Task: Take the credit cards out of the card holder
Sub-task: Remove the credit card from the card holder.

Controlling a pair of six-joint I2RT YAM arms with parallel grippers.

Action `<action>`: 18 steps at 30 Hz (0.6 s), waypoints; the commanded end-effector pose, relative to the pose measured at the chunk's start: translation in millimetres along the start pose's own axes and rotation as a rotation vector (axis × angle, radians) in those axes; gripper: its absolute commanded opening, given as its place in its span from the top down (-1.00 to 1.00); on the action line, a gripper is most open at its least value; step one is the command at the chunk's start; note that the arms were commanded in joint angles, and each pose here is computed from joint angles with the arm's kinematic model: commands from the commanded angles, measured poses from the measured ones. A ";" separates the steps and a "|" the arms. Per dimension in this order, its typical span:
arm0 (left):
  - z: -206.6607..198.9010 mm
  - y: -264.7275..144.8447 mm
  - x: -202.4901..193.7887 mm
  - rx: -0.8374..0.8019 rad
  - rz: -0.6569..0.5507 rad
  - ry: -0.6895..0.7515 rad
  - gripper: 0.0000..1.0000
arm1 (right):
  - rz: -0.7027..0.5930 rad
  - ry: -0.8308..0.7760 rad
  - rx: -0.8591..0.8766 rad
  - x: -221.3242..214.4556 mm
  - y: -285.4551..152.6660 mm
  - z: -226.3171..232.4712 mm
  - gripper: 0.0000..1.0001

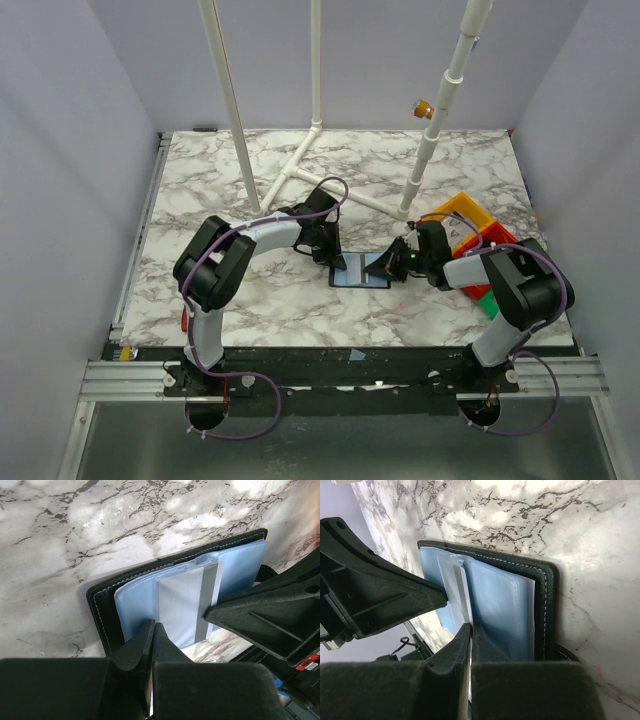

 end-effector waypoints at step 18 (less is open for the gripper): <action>41.5 16.3 -21.5 0.146 0.080 -0.048 1.00 | 0.006 -0.001 0.018 0.9 -4.0 -5.8 0.61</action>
Point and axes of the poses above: each gripper's point midway between its finger pads, its own y axis out along the fingers, its own z axis along the line the jaws close on, x = y × z, the point moved 10 cm from there along -y, back along the fingers, and after that the axes turned 3 degrees about y, right-handed, at the moved point
